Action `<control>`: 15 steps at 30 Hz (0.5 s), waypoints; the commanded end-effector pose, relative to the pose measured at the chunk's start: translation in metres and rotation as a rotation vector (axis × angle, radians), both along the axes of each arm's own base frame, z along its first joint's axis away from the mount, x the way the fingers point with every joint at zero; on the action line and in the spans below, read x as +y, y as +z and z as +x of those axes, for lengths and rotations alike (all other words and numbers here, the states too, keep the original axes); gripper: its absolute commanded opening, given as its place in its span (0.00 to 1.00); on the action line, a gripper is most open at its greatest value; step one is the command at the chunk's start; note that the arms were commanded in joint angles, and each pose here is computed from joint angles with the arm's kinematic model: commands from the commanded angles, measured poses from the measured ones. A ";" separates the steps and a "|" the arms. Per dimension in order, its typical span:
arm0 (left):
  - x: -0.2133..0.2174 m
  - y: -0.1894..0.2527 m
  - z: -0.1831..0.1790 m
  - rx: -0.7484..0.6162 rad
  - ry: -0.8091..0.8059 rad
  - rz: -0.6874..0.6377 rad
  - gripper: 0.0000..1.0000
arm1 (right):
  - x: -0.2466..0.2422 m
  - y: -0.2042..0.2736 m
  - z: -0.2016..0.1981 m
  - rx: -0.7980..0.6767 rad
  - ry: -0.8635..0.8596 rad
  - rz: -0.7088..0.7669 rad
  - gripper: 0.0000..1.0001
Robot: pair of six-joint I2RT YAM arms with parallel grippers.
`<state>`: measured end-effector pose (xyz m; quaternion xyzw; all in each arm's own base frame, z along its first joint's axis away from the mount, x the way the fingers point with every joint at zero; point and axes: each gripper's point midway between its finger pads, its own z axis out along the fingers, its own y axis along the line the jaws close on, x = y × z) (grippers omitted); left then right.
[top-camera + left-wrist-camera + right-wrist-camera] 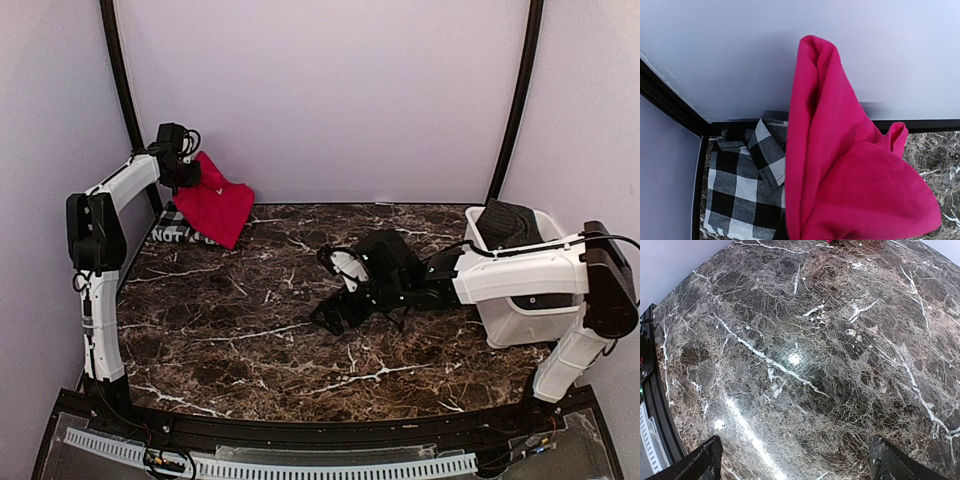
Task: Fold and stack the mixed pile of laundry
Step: Place the square-folded T-shirt at the corner of the board.
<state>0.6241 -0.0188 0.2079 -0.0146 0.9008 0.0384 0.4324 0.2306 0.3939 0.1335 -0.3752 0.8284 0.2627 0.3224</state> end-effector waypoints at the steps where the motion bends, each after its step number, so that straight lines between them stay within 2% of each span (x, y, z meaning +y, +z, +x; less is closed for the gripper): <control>1: 0.028 0.002 0.020 -0.080 0.036 -0.018 0.00 | 0.010 0.006 0.008 -0.004 0.001 0.016 0.99; 7: 0.060 -0.055 0.035 -0.014 0.101 0.027 0.00 | 0.014 -0.007 0.010 0.022 0.005 -0.015 0.99; 11: 0.095 -0.087 0.030 0.042 0.217 0.015 0.06 | 0.015 -0.009 0.012 0.028 0.006 -0.021 0.99; 15: 0.125 -0.108 0.015 0.098 0.327 -0.078 0.09 | 0.018 -0.011 0.012 0.037 0.012 -0.020 0.99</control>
